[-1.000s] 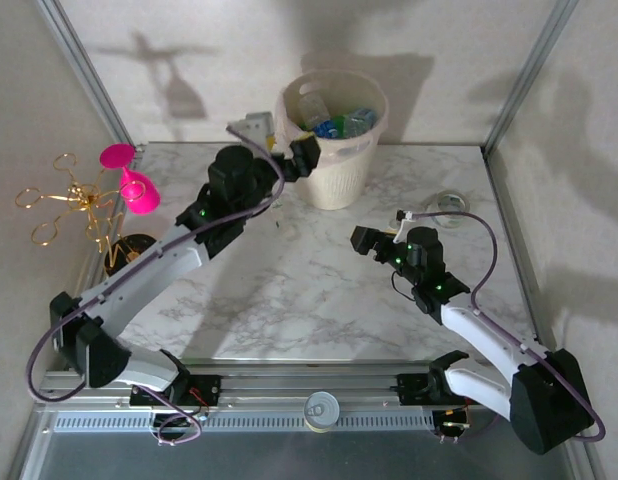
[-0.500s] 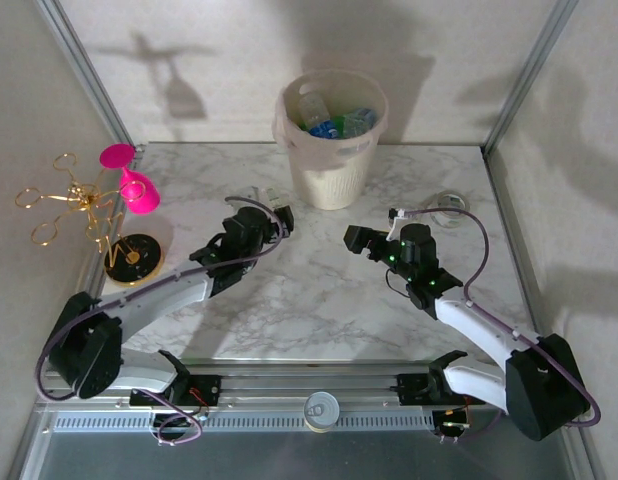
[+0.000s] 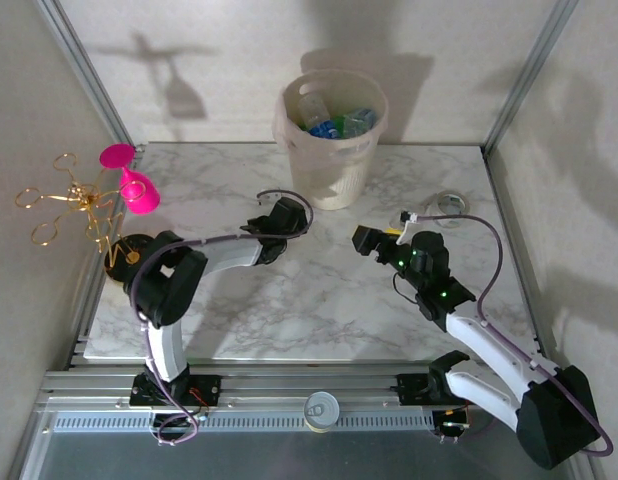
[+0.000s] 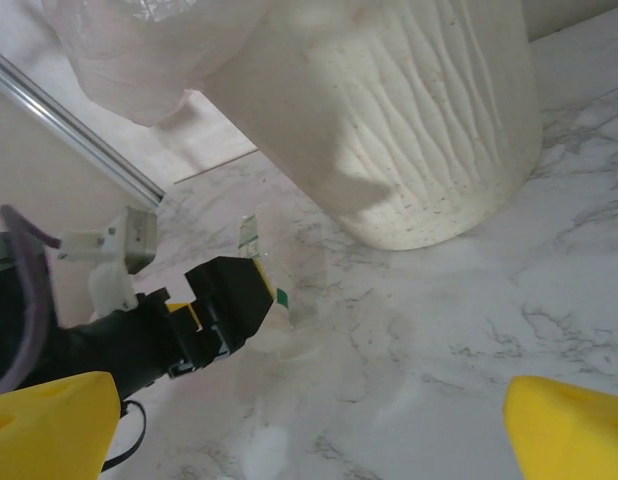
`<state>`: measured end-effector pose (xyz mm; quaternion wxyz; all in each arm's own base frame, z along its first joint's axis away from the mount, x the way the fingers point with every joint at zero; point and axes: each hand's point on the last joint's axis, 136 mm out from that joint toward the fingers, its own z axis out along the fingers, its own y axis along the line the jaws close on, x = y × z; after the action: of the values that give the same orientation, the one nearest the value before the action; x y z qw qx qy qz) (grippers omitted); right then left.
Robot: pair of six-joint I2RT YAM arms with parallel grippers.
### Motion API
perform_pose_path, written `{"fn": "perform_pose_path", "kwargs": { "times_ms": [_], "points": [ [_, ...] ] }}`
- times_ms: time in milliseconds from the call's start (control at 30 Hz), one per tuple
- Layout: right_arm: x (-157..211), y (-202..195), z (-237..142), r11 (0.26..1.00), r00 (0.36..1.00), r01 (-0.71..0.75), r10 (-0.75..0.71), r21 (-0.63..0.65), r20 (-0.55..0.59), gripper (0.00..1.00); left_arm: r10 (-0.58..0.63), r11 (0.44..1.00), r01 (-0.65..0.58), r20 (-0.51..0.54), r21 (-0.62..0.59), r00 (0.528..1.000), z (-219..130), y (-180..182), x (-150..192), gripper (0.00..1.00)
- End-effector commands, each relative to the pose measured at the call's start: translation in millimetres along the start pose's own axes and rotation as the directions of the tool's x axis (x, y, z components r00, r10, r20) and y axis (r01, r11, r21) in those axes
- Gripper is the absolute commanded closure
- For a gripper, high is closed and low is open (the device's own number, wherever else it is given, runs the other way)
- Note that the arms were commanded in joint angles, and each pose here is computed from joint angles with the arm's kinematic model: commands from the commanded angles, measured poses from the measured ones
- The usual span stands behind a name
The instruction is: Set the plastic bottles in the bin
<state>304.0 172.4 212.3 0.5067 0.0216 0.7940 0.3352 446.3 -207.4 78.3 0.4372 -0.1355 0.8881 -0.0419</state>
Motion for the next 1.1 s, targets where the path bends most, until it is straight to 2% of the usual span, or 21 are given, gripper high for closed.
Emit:
{"fn": "perform_pose_path", "kwargs": {
  "times_ms": [0, 200, 367, 600, 767, 867, 933, 1067],
  "points": [
    [2, -7, -6, 0.999, 1.0, 0.023, -0.024, 0.041, 0.009, 0.01, -0.022, 0.998, 0.021, -0.016, -0.064, 1.0, 20, 11, 3, 0.0],
    [3, -10, -10, 0.998, 0.999, 0.036, -0.037, 0.056, 0.01, 0.01, -0.048, 0.996, 0.046, -0.021, -0.08, 0.999, 46, 16, 2, 0.0],
    [3, -11, -10, 0.997, 0.999, 0.04, -0.041, 0.06, 0.007, 0.01, -0.037, 0.997, 0.036, -0.008, -0.072, 0.999, 55, 8, -4, 0.06],
    [1, -10, -9, 0.997, 0.999, 0.04, -0.04, 0.061, 0.01, 0.01, -0.02, 0.996, 0.019, -0.005, -0.088, 1.0, 56, 12, -2, 0.35],
    [2, -9, -6, 0.998, 0.999, 0.036, -0.036, 0.053, 0.006, 0.01, -0.034, 0.997, 0.035, 0.02, -0.074, 0.999, 39, 21, -6, 0.46],
    [3, -6, -2, 0.999, 1.0, 0.03, -0.03, 0.038, -0.003, 0.01, -0.05, 0.997, 0.052, 0.044, -0.049, 0.998, 19, 26, -11, 0.47],
    [2, -4, 0, 0.999, 1.0, 0.026, -0.025, 0.026, -0.007, 0.01, -0.066, 0.998, 0.067, 0.069, -0.002, 0.995, -1, 25, -19, 0.47],
    [0, 6, 10, 1.0, 1.0, 0.012, -0.013, -0.015, -0.019, 0.01, -0.111, 0.979, 0.088, 0.118, 0.182, 0.987, -46, 12, -33, 0.46]
  ]
}}
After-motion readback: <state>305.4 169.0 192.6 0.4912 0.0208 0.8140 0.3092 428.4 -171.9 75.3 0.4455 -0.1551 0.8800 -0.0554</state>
